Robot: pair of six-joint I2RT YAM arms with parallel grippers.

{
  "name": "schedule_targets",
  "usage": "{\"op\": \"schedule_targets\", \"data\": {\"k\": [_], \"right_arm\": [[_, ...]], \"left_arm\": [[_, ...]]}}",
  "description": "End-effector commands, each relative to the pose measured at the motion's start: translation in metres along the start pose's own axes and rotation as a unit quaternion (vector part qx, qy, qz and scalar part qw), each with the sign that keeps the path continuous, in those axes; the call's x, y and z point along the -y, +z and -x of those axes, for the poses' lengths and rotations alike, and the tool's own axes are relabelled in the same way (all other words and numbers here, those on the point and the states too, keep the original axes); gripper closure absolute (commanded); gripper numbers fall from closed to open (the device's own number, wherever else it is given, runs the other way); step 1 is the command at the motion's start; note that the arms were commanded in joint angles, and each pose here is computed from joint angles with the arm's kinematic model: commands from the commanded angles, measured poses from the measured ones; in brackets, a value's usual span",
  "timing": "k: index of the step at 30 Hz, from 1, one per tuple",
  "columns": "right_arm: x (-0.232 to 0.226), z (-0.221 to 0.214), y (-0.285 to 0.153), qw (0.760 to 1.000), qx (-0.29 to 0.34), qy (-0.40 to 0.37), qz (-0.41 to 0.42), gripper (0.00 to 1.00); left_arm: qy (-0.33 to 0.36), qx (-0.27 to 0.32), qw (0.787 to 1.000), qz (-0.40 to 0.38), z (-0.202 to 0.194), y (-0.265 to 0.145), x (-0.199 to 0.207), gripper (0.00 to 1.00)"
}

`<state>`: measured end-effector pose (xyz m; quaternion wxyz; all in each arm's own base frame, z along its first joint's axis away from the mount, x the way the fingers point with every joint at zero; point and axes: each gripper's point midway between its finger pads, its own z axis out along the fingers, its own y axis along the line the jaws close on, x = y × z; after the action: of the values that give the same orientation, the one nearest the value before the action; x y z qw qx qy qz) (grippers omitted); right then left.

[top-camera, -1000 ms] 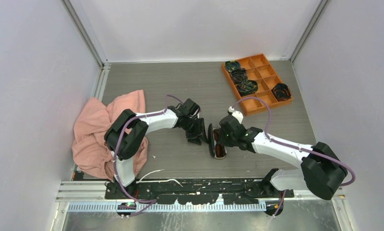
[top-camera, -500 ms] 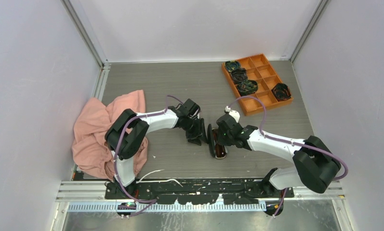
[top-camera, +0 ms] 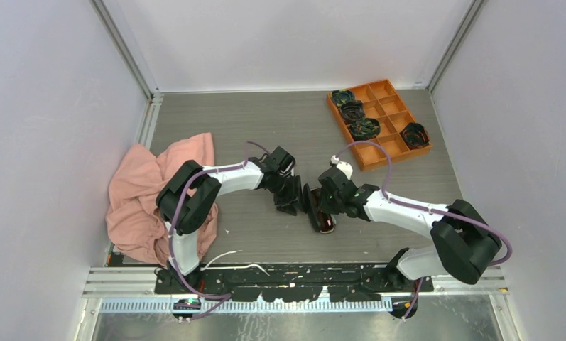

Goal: Organize the sunglasses
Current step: Place the sunglasses in the sunglasses case.

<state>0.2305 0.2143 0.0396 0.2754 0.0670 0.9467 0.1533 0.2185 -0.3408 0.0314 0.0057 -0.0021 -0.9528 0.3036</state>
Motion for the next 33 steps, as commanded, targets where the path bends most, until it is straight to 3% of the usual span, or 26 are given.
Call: {"op": "schedule_targets", "data": {"k": [1,10,24,33], "right_arm": [[-0.006,0.003,-0.003,1.000,0.006,-0.003,0.012,0.71],[-0.011,0.009,-0.019,0.999,0.027,-0.008,0.045,0.69],[-0.015,0.004,-0.009,0.999,0.012,-0.016,0.050,0.70],[-0.008,-0.004,0.002,0.999,-0.002,-0.023,0.032,0.75]], "left_arm": [[0.019,0.008,0.999,-0.032,0.007,-0.004,0.021,0.59],[0.029,0.006,0.999,-0.031,0.004,-0.007,0.020,0.59],[0.027,0.005,0.998,-0.050,0.005,-0.008,0.028,0.59],[0.028,0.005,0.998,-0.056,0.005,-0.009,0.031,0.59]]}}
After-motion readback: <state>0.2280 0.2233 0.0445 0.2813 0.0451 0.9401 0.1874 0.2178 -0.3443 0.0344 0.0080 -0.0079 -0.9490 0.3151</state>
